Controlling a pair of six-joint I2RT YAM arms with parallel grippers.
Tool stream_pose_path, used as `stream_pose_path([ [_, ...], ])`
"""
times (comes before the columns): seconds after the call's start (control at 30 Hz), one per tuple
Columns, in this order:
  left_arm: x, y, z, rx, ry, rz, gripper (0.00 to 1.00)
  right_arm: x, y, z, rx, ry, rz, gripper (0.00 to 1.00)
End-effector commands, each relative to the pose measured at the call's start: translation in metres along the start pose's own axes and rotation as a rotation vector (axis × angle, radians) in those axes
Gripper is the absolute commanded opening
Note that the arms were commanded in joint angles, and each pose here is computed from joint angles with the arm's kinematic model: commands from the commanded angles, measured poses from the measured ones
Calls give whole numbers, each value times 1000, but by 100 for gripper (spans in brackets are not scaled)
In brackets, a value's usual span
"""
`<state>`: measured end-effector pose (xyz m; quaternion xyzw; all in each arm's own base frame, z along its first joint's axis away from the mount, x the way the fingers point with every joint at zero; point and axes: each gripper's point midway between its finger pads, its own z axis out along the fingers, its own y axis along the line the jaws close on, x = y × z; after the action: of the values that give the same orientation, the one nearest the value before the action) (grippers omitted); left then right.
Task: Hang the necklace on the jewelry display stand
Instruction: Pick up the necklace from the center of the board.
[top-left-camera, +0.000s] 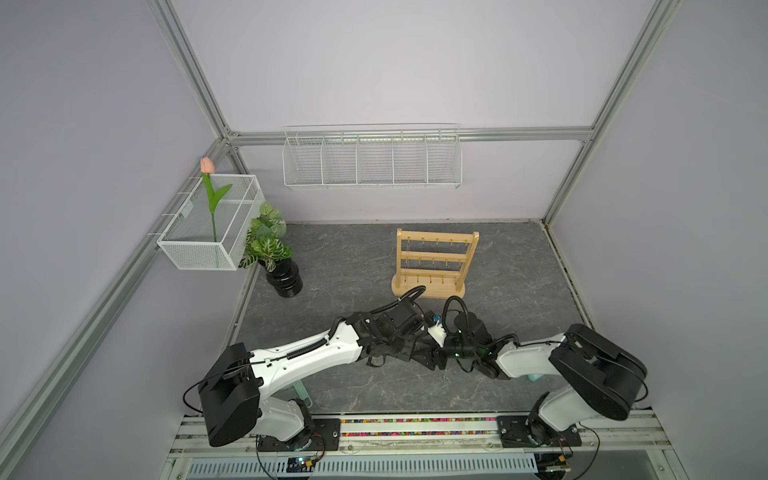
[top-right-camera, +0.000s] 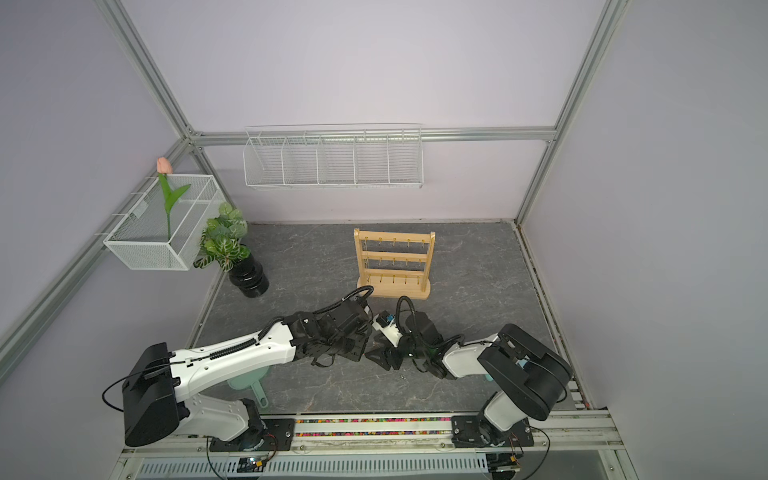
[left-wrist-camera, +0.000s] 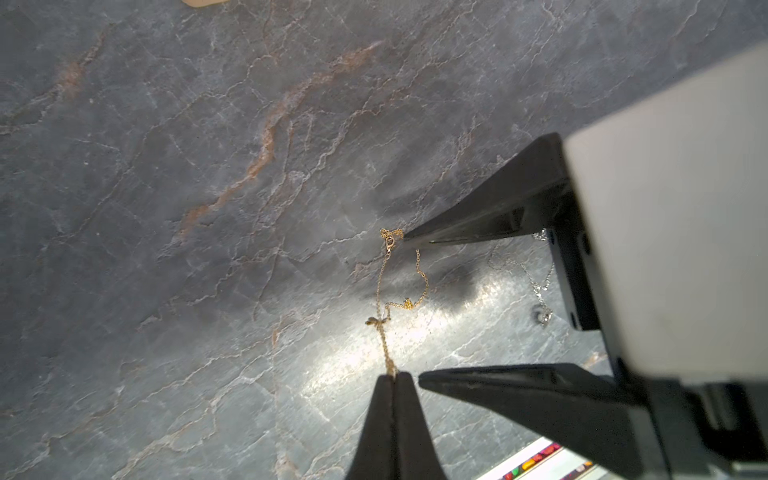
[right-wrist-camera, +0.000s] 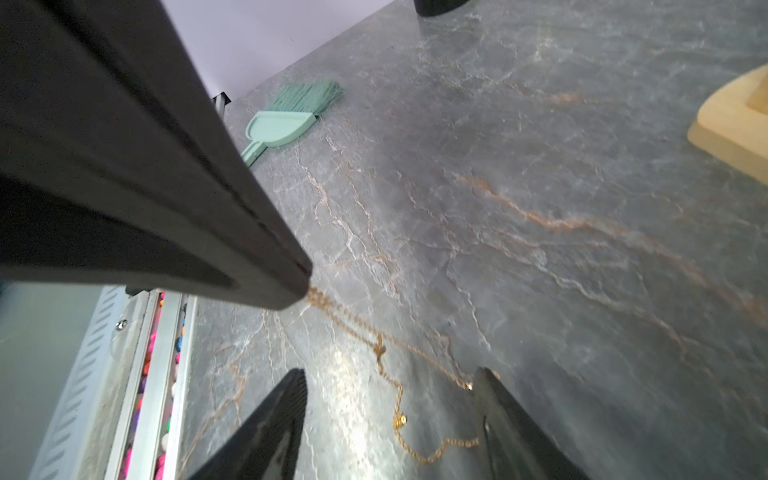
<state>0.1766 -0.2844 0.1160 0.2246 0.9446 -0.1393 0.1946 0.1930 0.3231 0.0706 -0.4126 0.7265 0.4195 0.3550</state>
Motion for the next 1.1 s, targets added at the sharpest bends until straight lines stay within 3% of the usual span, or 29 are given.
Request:
stream_pose_path([
  [0.0,-14,-3,-16,14,-43,-20,0,-23,8,2,-30,-113,-121,66],
  [0.17,-19,-3,-24,15,-62,-20,0,-23,21,10,-96,-110,-145,66],
  [0.37,-24,-4,-32,20,-77,-16,0,-26,24,15,-115,-122,-156,58],
  [0.6,-25,-3,-37,16,-79,-12,0,-36,24,15,-106,-161,-164,47],
  [0.73,-25,-1,-39,10,-83,-14,0,-37,25,16,-116,-162,-162,35],
  [1.07,-25,-1,-38,11,-83,-18,0,-38,25,18,-123,-170,-152,23],
])
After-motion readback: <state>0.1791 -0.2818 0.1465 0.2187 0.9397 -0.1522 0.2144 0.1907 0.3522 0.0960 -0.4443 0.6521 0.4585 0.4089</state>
